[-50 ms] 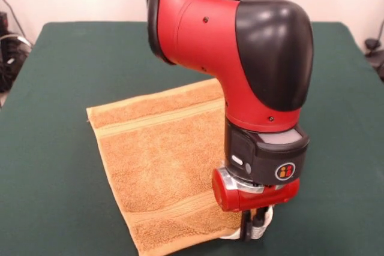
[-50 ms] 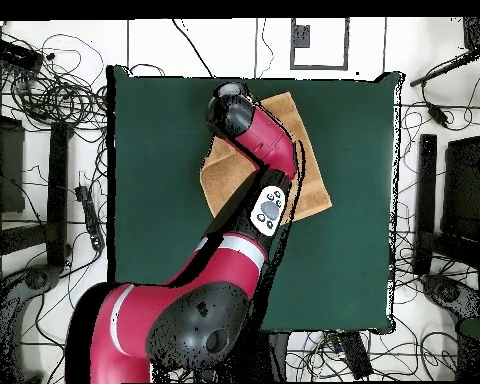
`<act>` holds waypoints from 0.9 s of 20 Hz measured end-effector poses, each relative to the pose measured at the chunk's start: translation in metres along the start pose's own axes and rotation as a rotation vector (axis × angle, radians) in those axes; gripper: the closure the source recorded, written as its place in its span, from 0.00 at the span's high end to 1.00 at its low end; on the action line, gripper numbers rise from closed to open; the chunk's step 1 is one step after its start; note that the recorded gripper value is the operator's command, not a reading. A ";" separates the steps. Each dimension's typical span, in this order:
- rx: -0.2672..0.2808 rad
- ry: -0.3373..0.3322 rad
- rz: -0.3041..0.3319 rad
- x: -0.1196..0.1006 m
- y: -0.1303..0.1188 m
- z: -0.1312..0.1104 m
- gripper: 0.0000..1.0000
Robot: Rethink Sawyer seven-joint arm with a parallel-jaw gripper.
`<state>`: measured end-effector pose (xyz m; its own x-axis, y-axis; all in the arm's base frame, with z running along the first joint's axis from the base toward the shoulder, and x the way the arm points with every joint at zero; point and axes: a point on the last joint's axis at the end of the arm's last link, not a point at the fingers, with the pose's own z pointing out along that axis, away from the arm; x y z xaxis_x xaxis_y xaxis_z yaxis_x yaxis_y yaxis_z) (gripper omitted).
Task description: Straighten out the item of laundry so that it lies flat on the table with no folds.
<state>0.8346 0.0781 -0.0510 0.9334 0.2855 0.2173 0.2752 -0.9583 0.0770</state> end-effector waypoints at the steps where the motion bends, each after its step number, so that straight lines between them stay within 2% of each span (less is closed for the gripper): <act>1: 0.000 0.000 0.000 0.000 0.000 0.000 0.00; 5: -0.010 0.006 0.012 0.001 0.000 0.000 0.00; 8: -0.018 0.005 0.061 0.001 -0.002 -0.002 0.00; 9: -0.019 0.007 0.081 0.001 -0.003 -0.003 0.00; 11: -0.029 0.020 0.167 -0.001 -0.007 -0.006 0.00; 15: -0.063 0.049 0.254 -0.006 -0.005 -0.012 0.00; 18: -0.098 0.099 0.333 -0.008 0.002 -0.018 0.00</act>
<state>0.8237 0.0737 -0.0347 0.9402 -0.0378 0.3386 -0.0682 -0.9946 0.0782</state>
